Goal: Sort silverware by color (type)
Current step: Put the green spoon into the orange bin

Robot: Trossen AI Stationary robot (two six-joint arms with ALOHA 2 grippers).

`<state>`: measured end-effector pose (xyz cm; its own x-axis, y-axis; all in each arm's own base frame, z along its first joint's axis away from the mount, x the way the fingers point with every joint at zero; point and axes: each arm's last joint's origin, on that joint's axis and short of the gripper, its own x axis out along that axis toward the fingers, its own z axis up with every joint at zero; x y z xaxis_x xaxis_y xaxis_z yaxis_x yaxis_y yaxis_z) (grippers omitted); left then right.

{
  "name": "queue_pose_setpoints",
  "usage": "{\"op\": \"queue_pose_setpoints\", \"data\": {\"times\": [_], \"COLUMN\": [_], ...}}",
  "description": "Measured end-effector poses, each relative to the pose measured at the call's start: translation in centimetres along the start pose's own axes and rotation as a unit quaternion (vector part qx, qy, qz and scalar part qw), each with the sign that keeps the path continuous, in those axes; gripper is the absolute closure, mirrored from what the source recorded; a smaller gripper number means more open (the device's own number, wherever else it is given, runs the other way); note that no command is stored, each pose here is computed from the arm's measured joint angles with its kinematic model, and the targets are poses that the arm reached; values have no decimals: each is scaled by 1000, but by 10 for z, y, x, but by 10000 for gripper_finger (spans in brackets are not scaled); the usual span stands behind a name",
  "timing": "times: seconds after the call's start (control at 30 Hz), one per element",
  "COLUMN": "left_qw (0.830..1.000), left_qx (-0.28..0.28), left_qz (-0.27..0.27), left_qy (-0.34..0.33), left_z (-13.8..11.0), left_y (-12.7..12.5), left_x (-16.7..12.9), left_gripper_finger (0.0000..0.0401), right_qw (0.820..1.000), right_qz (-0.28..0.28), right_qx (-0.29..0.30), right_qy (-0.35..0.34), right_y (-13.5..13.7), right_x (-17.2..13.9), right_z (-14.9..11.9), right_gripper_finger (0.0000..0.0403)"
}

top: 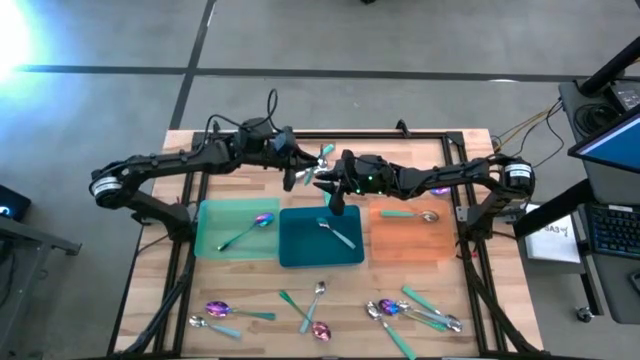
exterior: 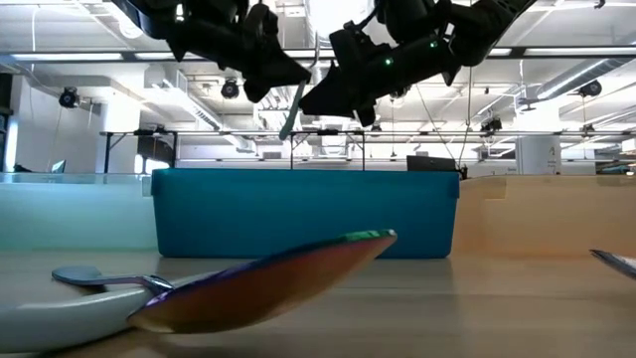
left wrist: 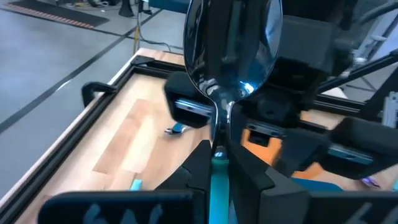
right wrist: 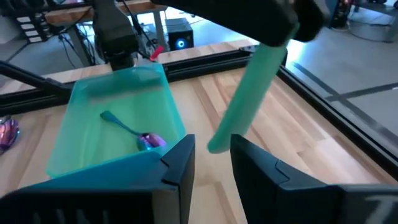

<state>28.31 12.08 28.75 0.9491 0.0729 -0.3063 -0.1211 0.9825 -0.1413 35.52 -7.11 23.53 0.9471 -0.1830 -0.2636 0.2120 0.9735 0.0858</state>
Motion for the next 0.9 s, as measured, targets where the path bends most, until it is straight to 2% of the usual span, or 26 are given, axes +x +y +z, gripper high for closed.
{"op": "queue_pose_setpoints", "data": {"times": [0.2, 0.33, 0.7, 0.9], "left_qw": [1000, 1000, 999, 999], "left_qx": [1, 3, 12, 17], "left_qz": [-1, -2, -12, -26], "left_qy": [-1, -4, -28, -40], "left_z": [0, 1, 5, 2], "left_y": [-1, -2, -7, -12], "left_x": [0, 1, 3, 16], "left_gripper_finger": [384, 384, 384, 384], "right_qw": [1000, 1000, 1000, 999], "right_qz": [-4, -4, -2, -2], "right_qx": [4, 4, 4, 0], "right_qy": [1, 1, -19, -40], "right_y": [0, 0, 0, 0], "right_x": [0, 0, 0, 0], "right_z": [0, 0, 4, 11], "right_gripper_finger": [356, 360, 263, 239]}}
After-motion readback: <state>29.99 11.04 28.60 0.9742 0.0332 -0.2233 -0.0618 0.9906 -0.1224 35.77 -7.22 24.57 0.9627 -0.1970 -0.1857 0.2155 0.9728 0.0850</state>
